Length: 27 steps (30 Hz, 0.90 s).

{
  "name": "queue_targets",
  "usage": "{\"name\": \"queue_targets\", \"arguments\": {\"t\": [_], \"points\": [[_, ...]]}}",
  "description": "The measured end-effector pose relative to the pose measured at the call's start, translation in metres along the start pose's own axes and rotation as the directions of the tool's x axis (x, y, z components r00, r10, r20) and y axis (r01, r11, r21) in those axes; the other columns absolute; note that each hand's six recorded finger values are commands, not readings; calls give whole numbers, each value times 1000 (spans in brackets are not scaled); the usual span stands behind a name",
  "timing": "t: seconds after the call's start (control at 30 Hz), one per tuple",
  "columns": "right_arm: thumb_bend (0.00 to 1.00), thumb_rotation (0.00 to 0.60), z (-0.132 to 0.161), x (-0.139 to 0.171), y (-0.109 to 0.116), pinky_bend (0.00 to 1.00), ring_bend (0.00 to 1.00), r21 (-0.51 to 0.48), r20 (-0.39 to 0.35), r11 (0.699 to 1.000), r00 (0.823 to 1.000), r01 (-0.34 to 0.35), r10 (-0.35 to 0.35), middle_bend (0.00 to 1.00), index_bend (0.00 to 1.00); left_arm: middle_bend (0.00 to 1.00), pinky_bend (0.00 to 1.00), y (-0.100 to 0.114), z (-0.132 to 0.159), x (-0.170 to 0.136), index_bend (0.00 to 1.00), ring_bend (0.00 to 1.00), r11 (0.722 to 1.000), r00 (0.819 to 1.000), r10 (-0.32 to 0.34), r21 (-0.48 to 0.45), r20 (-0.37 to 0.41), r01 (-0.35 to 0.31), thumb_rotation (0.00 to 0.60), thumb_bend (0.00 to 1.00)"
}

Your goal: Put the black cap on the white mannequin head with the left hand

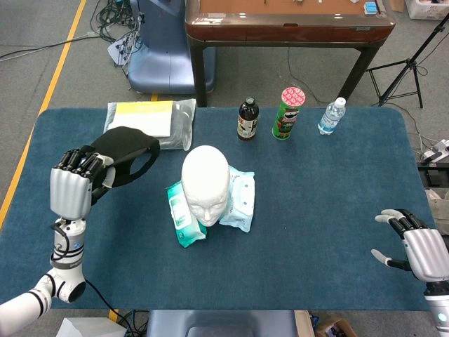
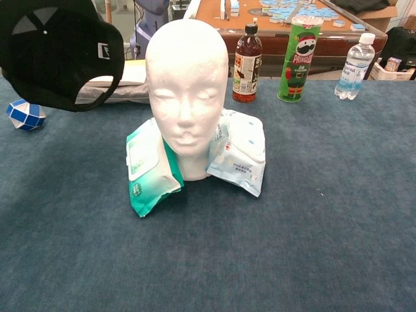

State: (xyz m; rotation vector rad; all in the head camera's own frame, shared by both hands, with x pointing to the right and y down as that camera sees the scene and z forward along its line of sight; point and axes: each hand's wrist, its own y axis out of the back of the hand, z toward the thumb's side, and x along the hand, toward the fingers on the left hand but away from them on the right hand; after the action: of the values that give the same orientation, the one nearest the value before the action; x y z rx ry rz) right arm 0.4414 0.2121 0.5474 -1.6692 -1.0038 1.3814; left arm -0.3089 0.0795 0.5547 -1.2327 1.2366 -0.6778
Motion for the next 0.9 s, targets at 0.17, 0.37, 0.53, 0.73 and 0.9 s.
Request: {"name": "queue_targets", "arguments": {"t": [0.17, 0.37, 0.53, 0.73, 0.9], "points": [[121, 600, -3, 0, 2, 382, 203, -8, 7, 1000, 1000, 6, -6, 283, 321, 674, 459, -4, 20, 17, 868, 380, 1000, 1000, 9, -11, 20, -9, 600, 435], [122, 600, -4, 0, 4, 382, 202, -13, 8, 1000, 1000, 7, -7, 283, 321, 677, 461, -4, 47, 30, 868, 383, 999, 998, 18, -33, 52, -17, 600, 435], [122, 600, -4, 1, 4, 382, 202, -15, 5, 1000, 1000, 8, -8, 283, 321, 679, 464, 1, 71, 40, 868, 386, 998, 996, 33, -56, 82, -28, 600, 435], [121, 600, -4, 2, 6, 382, 202, -21, 1, 1000, 1000, 13, -13, 283, 321, 684, 465, 5, 101, 49, 869, 389, 997, 991, 45, -75, 128, -36, 600, 435], [122, 600, -5, 3, 7, 382, 203, -27, 1, 1000, 1000, 15, -15, 283, 321, 684, 465, 5, 127, 51, 869, 389, 995, 985, 47, -98, 164, -31, 600, 435]]}}
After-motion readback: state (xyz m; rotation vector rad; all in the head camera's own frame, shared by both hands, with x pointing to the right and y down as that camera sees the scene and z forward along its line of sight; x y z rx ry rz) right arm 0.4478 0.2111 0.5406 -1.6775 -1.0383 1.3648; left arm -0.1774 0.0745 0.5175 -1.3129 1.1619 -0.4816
